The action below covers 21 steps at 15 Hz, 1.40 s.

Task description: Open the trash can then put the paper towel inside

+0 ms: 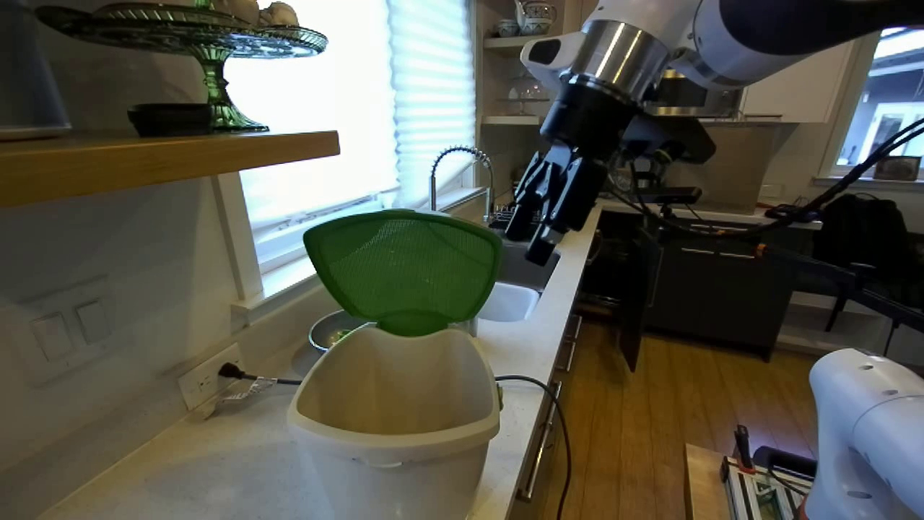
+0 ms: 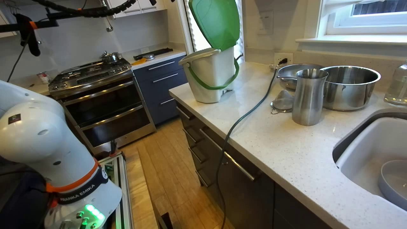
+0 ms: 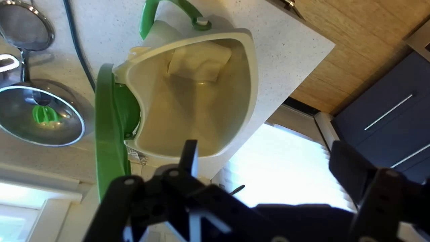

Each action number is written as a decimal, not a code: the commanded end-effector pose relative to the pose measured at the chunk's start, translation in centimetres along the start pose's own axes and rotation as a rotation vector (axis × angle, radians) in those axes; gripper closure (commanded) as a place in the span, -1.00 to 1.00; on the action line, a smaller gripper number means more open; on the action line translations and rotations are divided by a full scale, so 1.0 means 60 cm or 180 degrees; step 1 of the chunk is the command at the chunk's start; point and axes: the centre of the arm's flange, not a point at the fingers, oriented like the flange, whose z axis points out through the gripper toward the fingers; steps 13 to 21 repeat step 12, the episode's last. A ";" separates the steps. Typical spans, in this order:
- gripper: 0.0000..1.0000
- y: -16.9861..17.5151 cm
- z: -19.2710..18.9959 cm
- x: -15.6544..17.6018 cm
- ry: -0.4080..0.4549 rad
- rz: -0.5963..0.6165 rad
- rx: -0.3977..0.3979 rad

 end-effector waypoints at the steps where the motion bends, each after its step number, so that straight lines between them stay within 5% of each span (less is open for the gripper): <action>1: -1.00 -0.005 -0.033 -0.020 -0.0090 0.0095 -0.0132; 6: -1.00 0.027 -0.037 -0.064 -0.0389 0.0196 -0.0194; 21: -1.00 0.028 -0.034 -0.051 -0.0321 0.0184 -0.0155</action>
